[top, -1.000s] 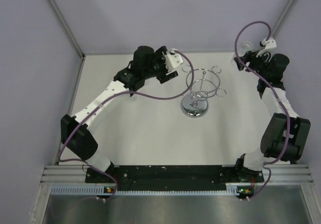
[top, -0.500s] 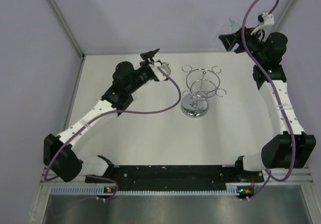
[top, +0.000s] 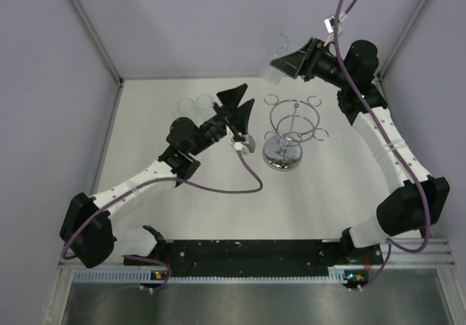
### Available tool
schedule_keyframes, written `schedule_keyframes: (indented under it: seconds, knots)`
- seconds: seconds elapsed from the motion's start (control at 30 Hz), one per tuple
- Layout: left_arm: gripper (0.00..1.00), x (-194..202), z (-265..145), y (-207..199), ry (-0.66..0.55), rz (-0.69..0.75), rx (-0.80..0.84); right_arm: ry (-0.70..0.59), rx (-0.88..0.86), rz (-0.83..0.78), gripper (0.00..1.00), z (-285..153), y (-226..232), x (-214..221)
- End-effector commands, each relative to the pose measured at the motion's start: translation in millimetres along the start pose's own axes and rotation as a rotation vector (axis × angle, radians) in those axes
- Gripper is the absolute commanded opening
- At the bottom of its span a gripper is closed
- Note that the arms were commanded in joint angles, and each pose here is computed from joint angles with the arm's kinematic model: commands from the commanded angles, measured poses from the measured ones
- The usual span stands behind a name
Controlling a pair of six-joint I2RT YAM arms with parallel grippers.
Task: Take the wine glass off the wine glass rack
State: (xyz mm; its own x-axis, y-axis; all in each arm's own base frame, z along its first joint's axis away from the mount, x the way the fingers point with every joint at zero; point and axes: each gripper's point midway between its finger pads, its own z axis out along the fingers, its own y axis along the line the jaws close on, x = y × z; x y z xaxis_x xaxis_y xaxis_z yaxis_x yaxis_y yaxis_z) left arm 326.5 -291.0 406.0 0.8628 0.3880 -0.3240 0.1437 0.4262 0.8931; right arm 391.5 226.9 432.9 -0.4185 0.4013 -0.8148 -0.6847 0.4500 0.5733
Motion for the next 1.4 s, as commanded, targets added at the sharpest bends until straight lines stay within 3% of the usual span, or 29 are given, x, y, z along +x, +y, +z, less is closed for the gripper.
schedule_keyframes:
  seconds: [0.0, 0.37, 0.77, 0.87, 0.97, 1.0, 1.07, 1.23, 1.37]
  knots:
    - [0.58, -33, -1, 38, -0.1, 0.288, -0.16, -0.045, -0.123, 0.028, 0.0, 4, 47, -18]
    - [0.51, -22, 13, 28, -0.051, 0.461, -0.136, 0.017, -0.197, 0.092, 0.0, -5, 74, 13]
    - [0.44, -13, 27, 37, -0.02, 0.512, -0.195, 0.087, -0.258, 0.12, 0.0, -6, 83, 26]
    - [0.33, -14, 29, 37, -0.027, 0.513, -0.201, 0.101, -0.254, 0.138, 0.0, -2, 79, 28]
    - [0.09, -15, 31, 40, -0.034, 0.514, -0.207, 0.109, -0.246, 0.152, 0.02, 2, 75, 31]
    - [0.02, -15, 32, 41, -0.032, 0.509, -0.21, 0.109, -0.242, 0.154, 0.17, 3, 74, 31]
    - [0.0, -11, 34, 44, -0.012, 0.49, -0.224, 0.106, -0.229, 0.155, 0.51, 4, 70, 31]
    - [0.0, -1, 37, 62, 0.047, 0.439, -0.27, 0.099, -0.209, 0.115, 0.99, 2, 65, 32]
    - [0.0, 16, 38, 78, 0.129, 0.393, -0.293, 0.081, -0.165, 0.074, 0.99, -5, 58, 29]
